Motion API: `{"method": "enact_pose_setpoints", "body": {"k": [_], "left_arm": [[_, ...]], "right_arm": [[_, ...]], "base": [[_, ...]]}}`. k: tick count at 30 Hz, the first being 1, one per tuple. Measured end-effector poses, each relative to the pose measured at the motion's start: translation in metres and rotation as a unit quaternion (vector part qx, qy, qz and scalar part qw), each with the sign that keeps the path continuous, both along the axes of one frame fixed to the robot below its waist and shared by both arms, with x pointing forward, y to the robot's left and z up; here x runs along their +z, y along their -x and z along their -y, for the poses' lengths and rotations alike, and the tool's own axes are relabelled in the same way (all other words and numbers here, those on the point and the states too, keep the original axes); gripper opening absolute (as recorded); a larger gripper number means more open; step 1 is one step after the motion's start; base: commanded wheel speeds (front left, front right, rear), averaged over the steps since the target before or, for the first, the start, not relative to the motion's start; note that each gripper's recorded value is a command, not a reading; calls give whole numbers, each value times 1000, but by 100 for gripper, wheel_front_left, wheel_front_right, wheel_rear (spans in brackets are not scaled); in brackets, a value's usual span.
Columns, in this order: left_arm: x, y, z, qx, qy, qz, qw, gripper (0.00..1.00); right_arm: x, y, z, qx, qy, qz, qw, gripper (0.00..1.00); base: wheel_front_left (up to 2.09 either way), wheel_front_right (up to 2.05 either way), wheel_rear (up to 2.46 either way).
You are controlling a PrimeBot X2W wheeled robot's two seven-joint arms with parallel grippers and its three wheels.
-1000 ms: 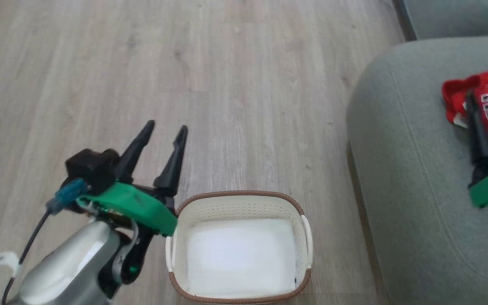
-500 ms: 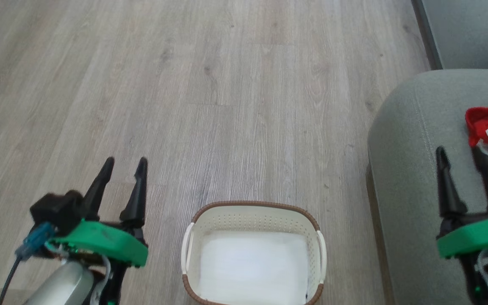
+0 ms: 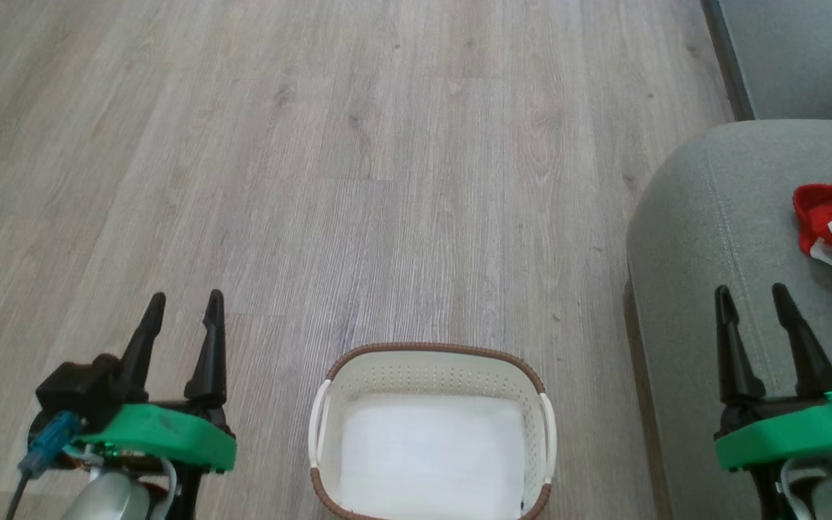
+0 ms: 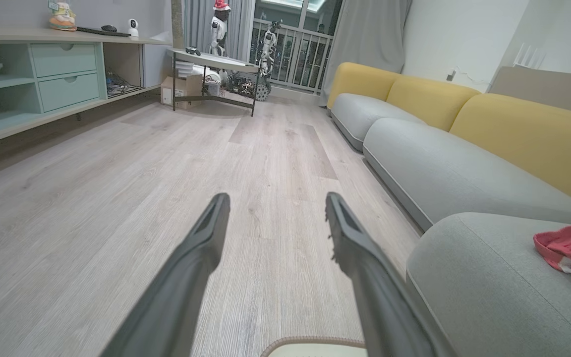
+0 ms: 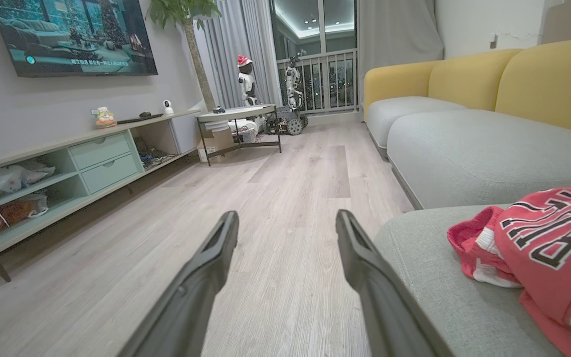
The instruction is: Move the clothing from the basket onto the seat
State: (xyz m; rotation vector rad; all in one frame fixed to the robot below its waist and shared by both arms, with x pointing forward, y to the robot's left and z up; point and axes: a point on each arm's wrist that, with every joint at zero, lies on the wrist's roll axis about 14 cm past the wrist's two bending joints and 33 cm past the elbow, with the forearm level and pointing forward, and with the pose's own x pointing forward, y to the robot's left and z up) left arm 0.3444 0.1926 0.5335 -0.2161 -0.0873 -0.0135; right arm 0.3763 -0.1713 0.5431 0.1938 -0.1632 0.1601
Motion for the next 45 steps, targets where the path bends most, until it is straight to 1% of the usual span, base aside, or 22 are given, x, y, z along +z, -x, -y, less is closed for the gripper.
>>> {"method": "enact_pose_setpoints", "body": {"k": [6,18,19,24,26,34,45], "left_arm": [[1,-5,4,-7,0,7,1000,100],[-12,-7,13,-26,0,-6,1000,100],[-13,-7,14,-28,0,-7,1000,0],[-49,5,17,-25,6,-62,998,0],[-58,10,18,-23,17,-80,996,0],[-61,8,17,-21,56,-92,994,0],[-65,5,16,-12,114,-108,987,0]], "right_arm": [[-7,2,-1,1,-2,-7,1000,100],[-16,5,-2,1,-3,-19,1000,100],[-16,6,-2,1,-4,-20,1000,0],[-48,14,-1,-1,-3,-71,998,0],[-53,17,0,-4,-13,-81,997,0],[-56,17,3,-12,-57,-92,994,0],[-59,16,7,-23,-116,-109,987,0]], "base": [[0,0,0],[0,0,0],[0,0,0],[0,0,0],[0,0,0],[0,0,0],[0,0,0]]}}
